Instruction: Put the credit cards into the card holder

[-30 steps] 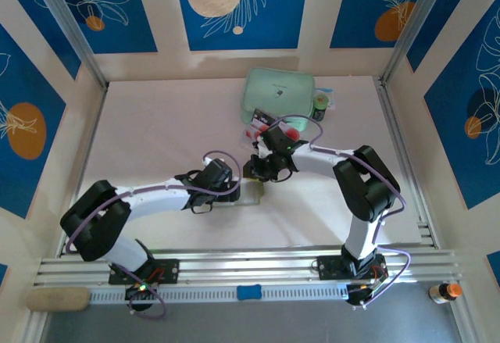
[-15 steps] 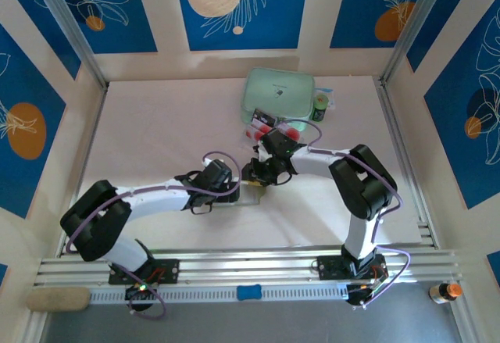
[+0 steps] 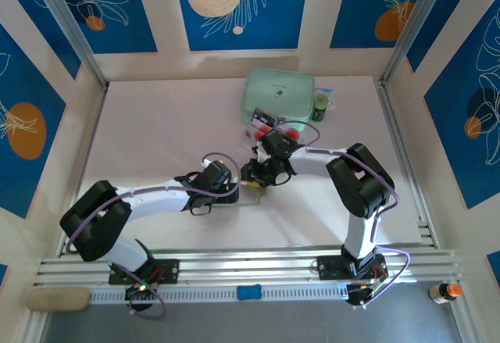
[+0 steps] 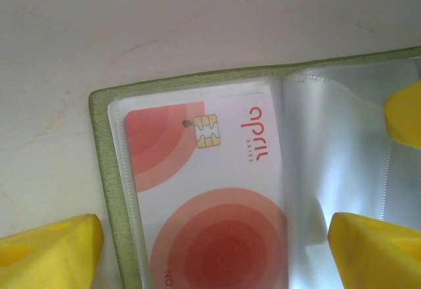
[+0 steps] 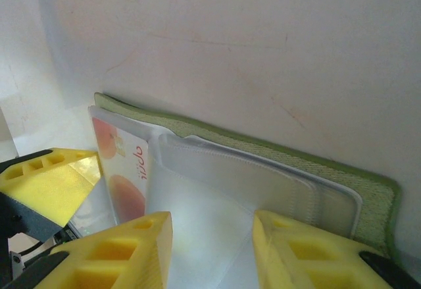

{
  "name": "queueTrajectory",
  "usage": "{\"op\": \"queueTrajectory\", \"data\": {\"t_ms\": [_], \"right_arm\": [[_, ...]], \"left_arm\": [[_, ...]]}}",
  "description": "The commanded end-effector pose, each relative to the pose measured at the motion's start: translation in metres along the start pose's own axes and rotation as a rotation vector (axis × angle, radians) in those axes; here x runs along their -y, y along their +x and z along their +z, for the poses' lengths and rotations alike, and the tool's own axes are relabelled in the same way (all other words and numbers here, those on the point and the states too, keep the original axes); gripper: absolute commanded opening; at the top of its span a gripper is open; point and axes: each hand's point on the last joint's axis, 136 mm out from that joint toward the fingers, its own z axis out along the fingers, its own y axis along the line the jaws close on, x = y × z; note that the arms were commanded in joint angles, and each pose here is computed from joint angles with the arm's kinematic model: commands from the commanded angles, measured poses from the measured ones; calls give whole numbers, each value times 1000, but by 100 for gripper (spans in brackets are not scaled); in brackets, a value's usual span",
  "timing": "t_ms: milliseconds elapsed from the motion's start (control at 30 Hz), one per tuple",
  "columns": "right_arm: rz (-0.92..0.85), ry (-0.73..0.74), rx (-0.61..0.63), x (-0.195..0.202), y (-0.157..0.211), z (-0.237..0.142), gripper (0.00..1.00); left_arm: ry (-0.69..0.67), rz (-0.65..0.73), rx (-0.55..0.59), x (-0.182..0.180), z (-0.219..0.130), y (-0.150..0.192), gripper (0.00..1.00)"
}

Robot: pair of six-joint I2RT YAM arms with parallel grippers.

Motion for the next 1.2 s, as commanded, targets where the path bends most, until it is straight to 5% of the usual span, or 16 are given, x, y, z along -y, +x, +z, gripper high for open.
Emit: {"op": "queueTrajectory", "data": {"t_ms": [0,1167], "right_arm": [[7,-32,-41,-8,5,4,37],[-32,-152,-69,-82,4,9,44]], "left_arm": [[10,9,28,3,-8,-4,90],[-29,-48,188,-32,-63,-21,98]]}}
